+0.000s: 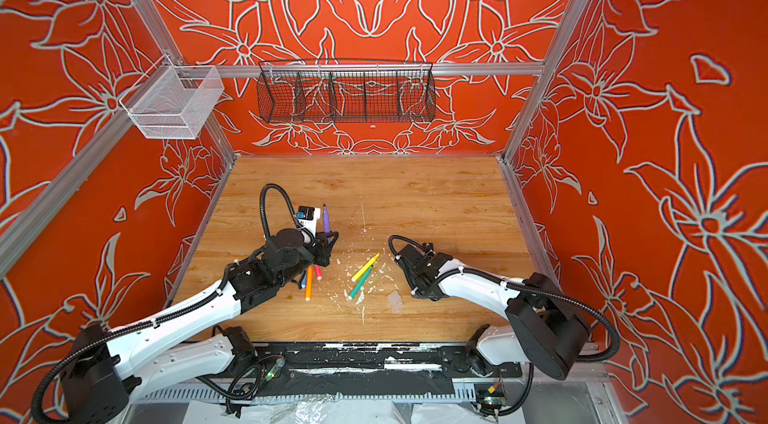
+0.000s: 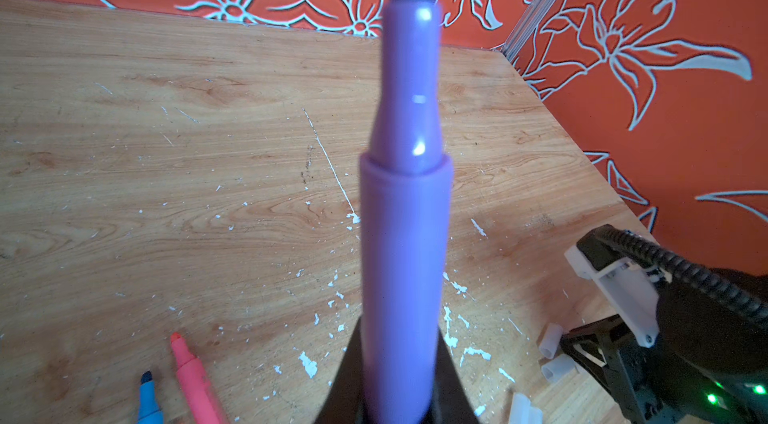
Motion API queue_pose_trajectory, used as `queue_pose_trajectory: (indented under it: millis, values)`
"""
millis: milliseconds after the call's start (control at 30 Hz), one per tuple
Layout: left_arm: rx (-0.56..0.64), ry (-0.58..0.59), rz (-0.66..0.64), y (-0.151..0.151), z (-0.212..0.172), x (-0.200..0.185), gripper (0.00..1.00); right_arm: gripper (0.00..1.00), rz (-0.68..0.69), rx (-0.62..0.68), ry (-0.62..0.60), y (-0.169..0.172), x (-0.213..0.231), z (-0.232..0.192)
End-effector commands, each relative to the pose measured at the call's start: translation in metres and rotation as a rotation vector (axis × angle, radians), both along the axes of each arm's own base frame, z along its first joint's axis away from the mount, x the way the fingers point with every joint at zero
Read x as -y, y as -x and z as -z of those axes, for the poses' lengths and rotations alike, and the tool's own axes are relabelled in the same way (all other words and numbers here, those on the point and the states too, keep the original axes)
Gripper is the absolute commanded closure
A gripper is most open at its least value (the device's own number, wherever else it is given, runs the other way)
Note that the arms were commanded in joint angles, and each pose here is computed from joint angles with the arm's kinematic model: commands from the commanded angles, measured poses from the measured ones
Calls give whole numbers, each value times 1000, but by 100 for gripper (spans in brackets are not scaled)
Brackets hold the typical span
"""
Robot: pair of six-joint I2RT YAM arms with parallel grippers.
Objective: Insert the pens into the pen caps
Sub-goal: 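Lower the right gripper and grasp a translucent pen cap, then lift the pen cap with the right gripper toward the purple highlighter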
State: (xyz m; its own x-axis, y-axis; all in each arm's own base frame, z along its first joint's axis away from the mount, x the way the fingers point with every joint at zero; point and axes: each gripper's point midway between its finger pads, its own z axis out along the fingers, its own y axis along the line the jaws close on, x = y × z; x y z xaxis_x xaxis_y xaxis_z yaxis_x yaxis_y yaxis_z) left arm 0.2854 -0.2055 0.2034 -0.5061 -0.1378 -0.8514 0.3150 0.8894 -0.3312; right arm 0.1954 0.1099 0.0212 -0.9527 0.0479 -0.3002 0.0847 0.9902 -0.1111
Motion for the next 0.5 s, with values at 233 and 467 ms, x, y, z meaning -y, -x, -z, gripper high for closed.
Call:
queue_pose_trajectory:
  millis: [233,467]
  values:
    - [11,14,-10,0,-7,-2,100,78,27,-42,0,13,8,8]
    - [13,14,-3,0,-8,-1,100,85,35,-35,-4,14,9,7]
